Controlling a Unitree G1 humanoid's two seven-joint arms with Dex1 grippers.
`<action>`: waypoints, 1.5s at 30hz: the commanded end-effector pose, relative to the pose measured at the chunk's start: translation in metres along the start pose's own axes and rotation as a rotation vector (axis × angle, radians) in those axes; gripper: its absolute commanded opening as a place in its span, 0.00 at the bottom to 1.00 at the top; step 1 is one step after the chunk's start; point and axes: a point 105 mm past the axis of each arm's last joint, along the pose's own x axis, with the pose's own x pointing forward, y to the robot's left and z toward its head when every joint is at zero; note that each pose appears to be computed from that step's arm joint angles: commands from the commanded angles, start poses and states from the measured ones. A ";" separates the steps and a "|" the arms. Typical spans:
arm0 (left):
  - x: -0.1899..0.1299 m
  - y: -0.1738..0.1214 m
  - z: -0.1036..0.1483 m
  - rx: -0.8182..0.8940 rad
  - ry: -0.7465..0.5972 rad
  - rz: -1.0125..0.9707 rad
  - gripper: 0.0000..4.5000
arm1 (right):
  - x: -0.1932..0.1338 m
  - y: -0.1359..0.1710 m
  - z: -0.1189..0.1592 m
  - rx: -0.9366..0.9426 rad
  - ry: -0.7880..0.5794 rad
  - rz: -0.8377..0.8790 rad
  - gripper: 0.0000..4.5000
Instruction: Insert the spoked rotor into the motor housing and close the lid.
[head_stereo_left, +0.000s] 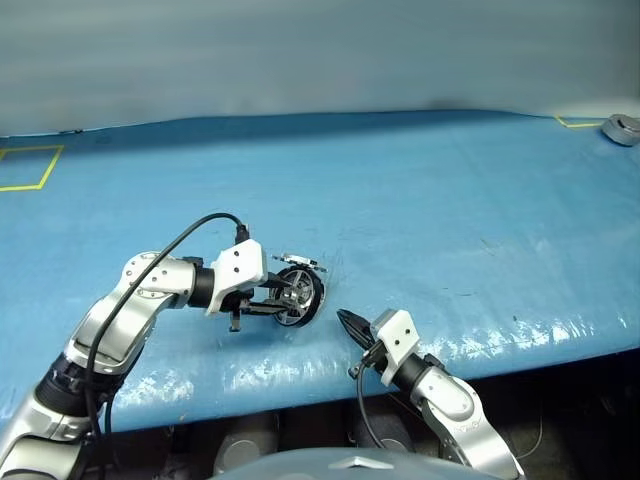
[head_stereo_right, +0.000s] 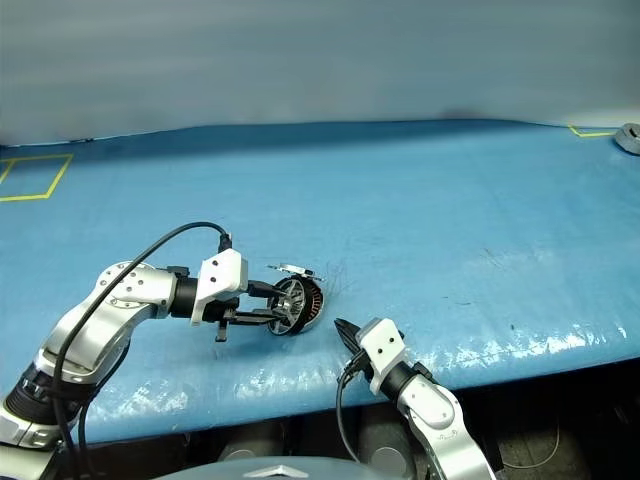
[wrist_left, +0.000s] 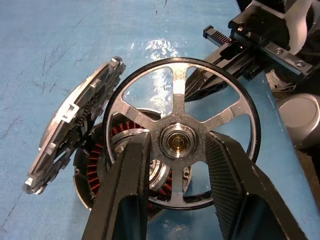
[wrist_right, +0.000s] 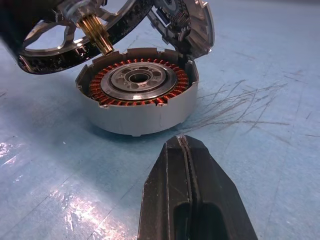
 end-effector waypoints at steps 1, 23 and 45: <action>0.003 0.005 0.006 0.061 -0.013 0.010 0.30 | -0.001 -0.001 0.010 -0.020 -0.042 -0.014 0.00; 0.003 0.022 -0.003 0.048 0.056 0.093 0.30 | 0.000 0.003 0.006 -0.024 -0.025 0.009 0.00; 0.002 0.028 0.001 -0.030 0.114 0.139 0.30 | 0.002 0.003 0.002 -0.026 -0.010 0.004 0.00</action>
